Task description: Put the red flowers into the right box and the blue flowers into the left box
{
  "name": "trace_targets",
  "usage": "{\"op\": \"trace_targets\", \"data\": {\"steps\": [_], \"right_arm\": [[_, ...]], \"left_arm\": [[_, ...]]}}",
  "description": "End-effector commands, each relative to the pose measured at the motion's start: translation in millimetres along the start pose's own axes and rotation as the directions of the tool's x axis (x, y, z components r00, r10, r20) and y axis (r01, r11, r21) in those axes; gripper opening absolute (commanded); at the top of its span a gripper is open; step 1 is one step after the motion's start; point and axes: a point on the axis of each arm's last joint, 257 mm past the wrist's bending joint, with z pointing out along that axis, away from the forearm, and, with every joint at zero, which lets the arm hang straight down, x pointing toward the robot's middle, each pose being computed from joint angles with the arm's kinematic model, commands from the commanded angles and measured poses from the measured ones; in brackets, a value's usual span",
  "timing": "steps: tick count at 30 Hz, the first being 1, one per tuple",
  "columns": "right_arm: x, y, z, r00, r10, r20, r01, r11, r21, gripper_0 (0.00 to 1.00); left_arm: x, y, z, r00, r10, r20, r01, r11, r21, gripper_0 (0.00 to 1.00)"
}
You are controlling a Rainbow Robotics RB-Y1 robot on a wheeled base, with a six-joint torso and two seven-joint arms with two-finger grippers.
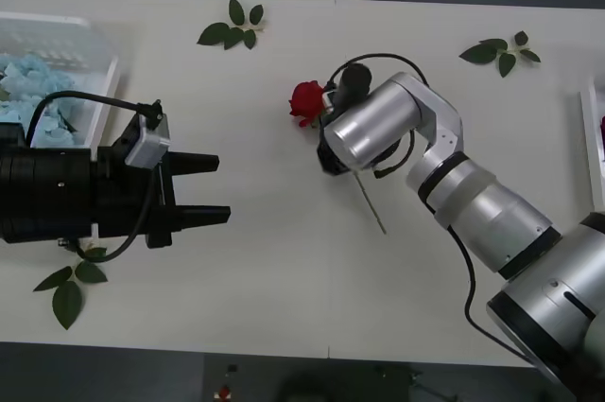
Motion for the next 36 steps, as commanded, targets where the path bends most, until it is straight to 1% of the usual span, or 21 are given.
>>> {"op": "trace_targets", "data": {"steps": [1, 5, 8, 10, 13, 18, 20, 23, 27, 32, 34, 36], "right_arm": [[-47, -31, -55, 0.983, 0.177, 0.058, -0.175, 0.984, -0.036, 0.0], [-58, -84, -101, 0.952, 0.297, 0.069, -0.293, 0.954, -0.056, 0.0], [-55, -129, -134, 0.943, 0.324, 0.073, -0.323, 0.946, -0.033, 0.0], [-44, -179, -165, 0.939, 0.339, 0.065, -0.342, 0.939, 0.039, 0.0], [-20, -241, -197, 0.932, 0.359, 0.036, -0.36, 0.92, 0.154, 0.0], [21, -335, -238, 0.893, 0.45, 0.005, -0.43, 0.85, 0.305, 0.0], [32, -362, -245, 0.889, 0.457, -0.001, -0.428, 0.833, 0.35, 0.0], [57, -421, -257, 0.901, 0.433, -0.026, -0.374, 0.806, 0.459, 0.0], [75, -464, -251, 0.899, 0.437, -0.03, -0.364, 0.784, 0.502, 0.0], [101, -528, -240, 0.917, 0.399, -0.011, -0.319, 0.748, 0.582, 0.0], [110, -545, -236, 0.918, 0.397, 0.001, -0.32, 0.737, 0.595, 0.0], [128, -562, -230, 0.907, 0.421, 0.014, -0.341, 0.716, 0.609, 0.0]], "left_arm": [[-9, -2, -2, 1.0, 0.023, 0.011, -0.023, 1.0, 0.006, 0.67], [-22, -10, 2, 0.999, 0.005, 0.047, -0.006, 1.0, 0.031, 0.67], [-25, -12, 4, 0.998, -0.006, 0.062, 0.004, 0.999, 0.036, 0.67], [-26, -13, 5, 0.998, -0.008, 0.066, 0.006, 0.999, 0.037, 0.67], [-26, -13, 5, 0.998, -0.008, 0.066, 0.006, 0.999, 0.037, 0.68], [-26, -13, 5, 0.998, -0.008, 0.066, 0.006, 0.999, 0.037, 0.67], [-26, -13, 5, 0.998, -0.008, 0.066, 0.006, 0.999, 0.037, 0.67], [-26, -13, 5, 0.998, -0.008, 0.066, 0.006, 0.999, 0.037, 0.68], [-26, -13, 5, 0.998, -0.008, 0.066, 0.006, 0.999, 0.037, 0.68], [-26, -13, 5, 0.998, -0.008, 0.066, 0.006, 0.999, 0.037, 0.68], [-26, -13, 5, 0.998, -0.008, 0.066, 0.006, 0.999, 0.037, 0.68], [-26, -13, 5, 0.998, -0.008, 0.066, 0.006, 0.999, 0.037, 0.68]]}}
